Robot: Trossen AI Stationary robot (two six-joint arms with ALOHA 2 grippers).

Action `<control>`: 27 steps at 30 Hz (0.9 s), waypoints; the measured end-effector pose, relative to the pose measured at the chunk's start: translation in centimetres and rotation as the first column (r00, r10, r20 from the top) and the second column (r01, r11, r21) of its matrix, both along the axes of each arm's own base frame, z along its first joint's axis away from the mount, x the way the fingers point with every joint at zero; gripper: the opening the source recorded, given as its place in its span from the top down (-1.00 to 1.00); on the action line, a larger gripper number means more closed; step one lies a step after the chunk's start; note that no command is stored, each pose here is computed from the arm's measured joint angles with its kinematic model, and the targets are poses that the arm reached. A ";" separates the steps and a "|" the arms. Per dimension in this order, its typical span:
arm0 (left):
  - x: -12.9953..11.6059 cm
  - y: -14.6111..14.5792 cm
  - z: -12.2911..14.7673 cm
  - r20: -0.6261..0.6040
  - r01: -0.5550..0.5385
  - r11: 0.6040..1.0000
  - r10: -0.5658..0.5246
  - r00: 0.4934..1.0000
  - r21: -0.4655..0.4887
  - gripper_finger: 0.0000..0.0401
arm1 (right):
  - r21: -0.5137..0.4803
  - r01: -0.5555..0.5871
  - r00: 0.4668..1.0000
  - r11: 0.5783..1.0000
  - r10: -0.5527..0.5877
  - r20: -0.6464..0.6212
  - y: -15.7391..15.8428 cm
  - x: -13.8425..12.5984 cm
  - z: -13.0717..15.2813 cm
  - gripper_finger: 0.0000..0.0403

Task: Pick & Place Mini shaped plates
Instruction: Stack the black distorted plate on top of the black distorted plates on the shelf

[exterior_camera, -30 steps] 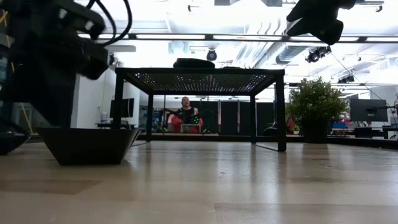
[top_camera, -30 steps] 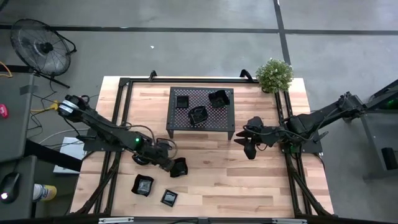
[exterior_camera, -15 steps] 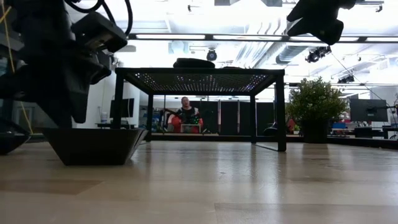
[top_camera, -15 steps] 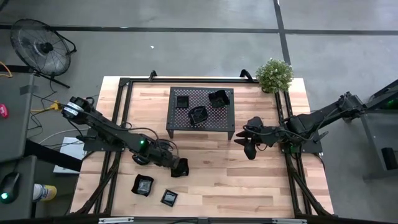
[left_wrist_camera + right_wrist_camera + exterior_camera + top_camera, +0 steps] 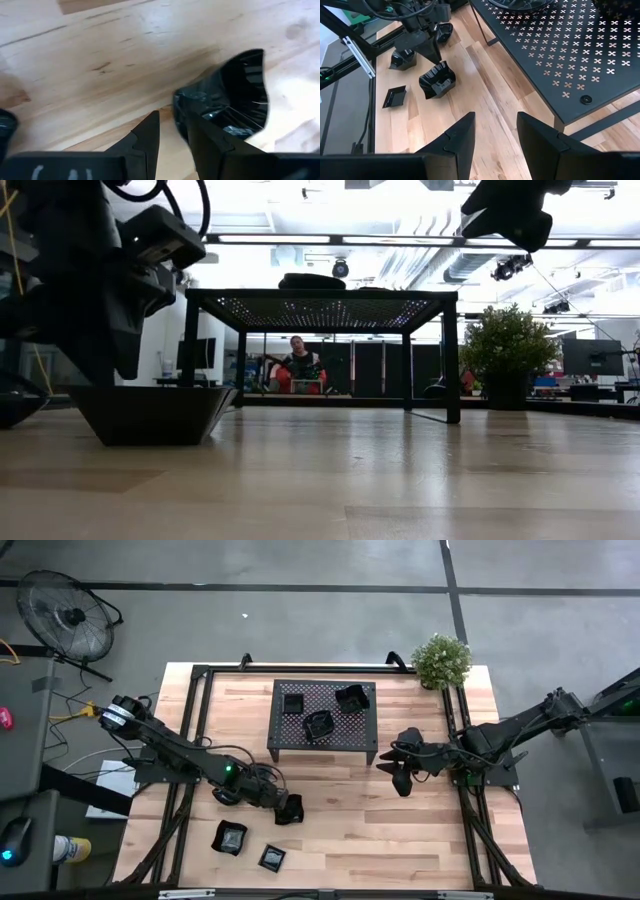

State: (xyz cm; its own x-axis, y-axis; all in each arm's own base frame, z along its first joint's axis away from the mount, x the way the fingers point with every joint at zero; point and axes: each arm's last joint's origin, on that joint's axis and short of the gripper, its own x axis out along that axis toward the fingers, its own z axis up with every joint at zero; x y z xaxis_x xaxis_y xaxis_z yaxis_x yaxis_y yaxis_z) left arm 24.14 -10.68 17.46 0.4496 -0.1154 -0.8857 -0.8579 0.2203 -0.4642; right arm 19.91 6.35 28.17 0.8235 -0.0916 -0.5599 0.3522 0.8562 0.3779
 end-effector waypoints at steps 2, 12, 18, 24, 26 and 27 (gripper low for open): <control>-0.1 0.0 -0.1 -0.008 -0.003 1.000 0.003 1.000 0.001 0.52 | -0.002 0.003 1.000 1.000 -0.003 0.001 0.0 0.0 0.0 0.30; 0.0 0.0 -0.2 0.007 -0.002 1.000 0.003 1.000 -0.017 0.52 | -0.028 0.025 1.000 0.999 -0.025 0.008 -0.1 0.0 0.0 0.30; 0.0 0.0 -0.2 0.013 -0.015 1.000 0.015 1.000 -0.008 0.52 | -0.036 0.033 0.999 0.999 -0.032 0.010 -0.1 0.0 0.0 0.30; 0.6 -0.2 -1.2 0.002 -0.021 1.000 0.021 1.000 -0.002 0.52 | -0.038 0.035 0.999 0.999 -0.035 0.011 -0.1 0.0 0.0 0.30; 0.6 -0.3 -1.4 -0.008 -0.030 1.000 0.030 1.000 -0.003 0.52 | -0.038 0.036 0.999 0.999 -0.035 0.011 -0.1 0.0 0.0 0.30; 0.7 -0.3 -1.5 -0.005 -0.030 1.000 0.030 1.000 -0.005 0.52 | -0.038 0.036 0.999 0.999 -0.035 0.012 -0.1 0.0 0.1 0.30</control>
State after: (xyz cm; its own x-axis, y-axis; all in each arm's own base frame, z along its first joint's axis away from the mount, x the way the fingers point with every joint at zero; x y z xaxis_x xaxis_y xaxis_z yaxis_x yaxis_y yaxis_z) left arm 24.84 -10.98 15.94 0.4489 -0.1064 -0.8872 -0.8662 0.1919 -0.4613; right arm 19.93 6.21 28.23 0.8257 -0.1420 -0.5460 0.3786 0.8570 0.3497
